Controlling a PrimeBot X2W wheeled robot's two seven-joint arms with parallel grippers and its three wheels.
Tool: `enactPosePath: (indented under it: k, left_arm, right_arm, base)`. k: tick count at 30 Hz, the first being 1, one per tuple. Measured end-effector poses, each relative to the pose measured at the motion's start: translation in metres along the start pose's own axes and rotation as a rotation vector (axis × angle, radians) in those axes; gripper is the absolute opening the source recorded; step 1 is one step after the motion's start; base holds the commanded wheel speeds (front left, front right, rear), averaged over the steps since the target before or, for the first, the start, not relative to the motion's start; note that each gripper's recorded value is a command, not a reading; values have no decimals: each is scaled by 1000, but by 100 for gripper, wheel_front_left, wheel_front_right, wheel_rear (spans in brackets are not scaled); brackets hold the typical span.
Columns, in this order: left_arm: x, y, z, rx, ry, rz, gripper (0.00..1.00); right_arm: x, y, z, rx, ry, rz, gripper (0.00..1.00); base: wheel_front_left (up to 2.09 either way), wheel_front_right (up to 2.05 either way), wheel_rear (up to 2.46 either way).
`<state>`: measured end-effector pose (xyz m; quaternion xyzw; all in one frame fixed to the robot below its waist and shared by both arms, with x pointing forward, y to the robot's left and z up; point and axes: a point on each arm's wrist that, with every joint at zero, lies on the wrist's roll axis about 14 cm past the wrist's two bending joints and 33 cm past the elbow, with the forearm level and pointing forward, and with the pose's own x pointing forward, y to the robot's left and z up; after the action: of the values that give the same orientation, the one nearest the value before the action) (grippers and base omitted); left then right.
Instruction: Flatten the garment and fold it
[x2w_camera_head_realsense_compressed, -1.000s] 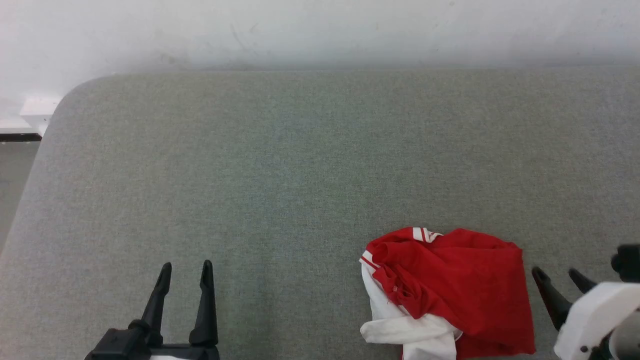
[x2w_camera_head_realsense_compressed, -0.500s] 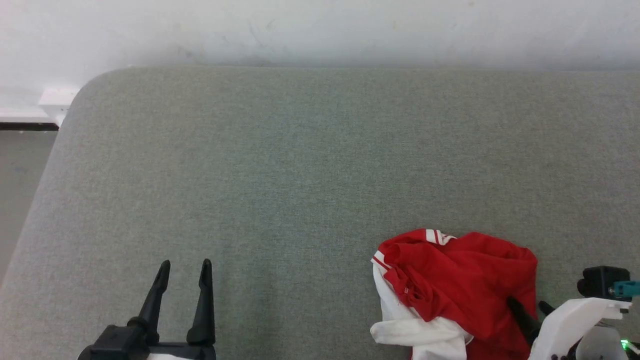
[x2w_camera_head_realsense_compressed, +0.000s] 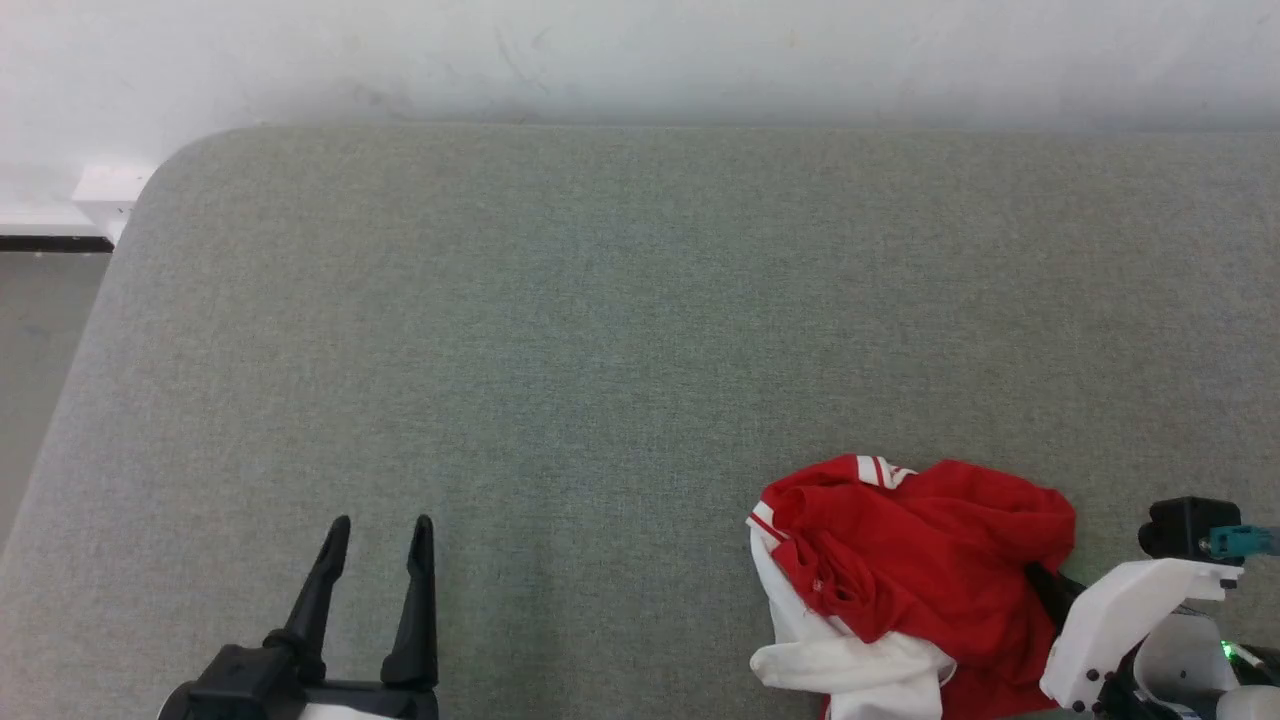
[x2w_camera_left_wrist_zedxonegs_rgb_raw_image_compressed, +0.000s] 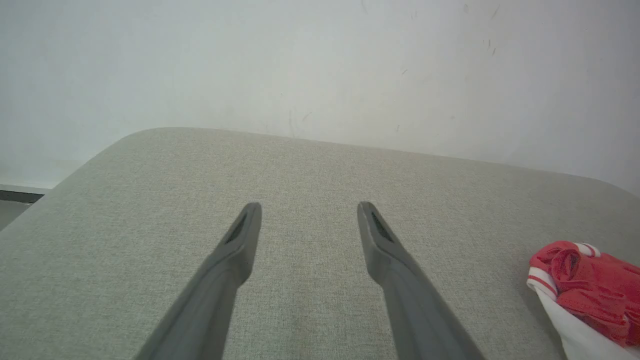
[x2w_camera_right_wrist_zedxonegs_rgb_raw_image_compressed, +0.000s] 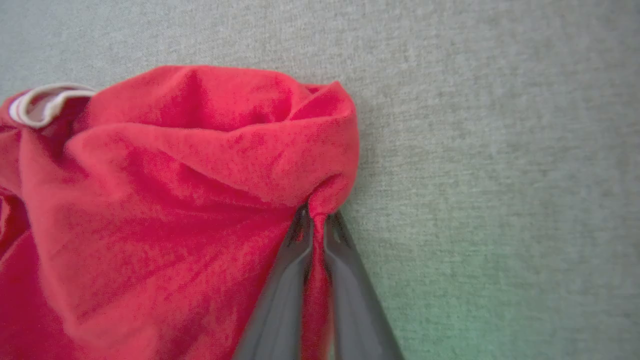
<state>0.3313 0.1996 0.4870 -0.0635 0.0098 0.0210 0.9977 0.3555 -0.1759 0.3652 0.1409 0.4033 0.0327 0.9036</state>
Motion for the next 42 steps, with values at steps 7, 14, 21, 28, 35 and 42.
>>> enactPosePath:
  k: [7,14,21,28,35,42]
  left_arm:
    - [11,-24,5,-19,-24,-83,100]
    - [24,-46,6,-32,-34,-155,100]
    - [44,-62,2,-20,-29,-224,100]
    - [81,-84,-1,6,-33,-317,100]
    - [106,-100,-20,18,7,-383,100]
    - [122,-118,-43,29,65,-458,100]
  right_arm:
    - [-12,1,26,-96,-100,-36,0]
    - [-34,-10,85,-263,-220,-104,0]
    - [-59,-25,152,-421,-331,-187,0]
    - [-64,-76,185,-483,-304,-340,0]
    - [-67,-139,194,-509,-244,-507,0]
    - [-69,-172,205,-575,-228,-605,0]
  base:
    - [0,0,0]
    - [0,0,0]
    - [0,0,0]
    - [0,0,0]
    - [0,0,0]
    - [0,0,0]
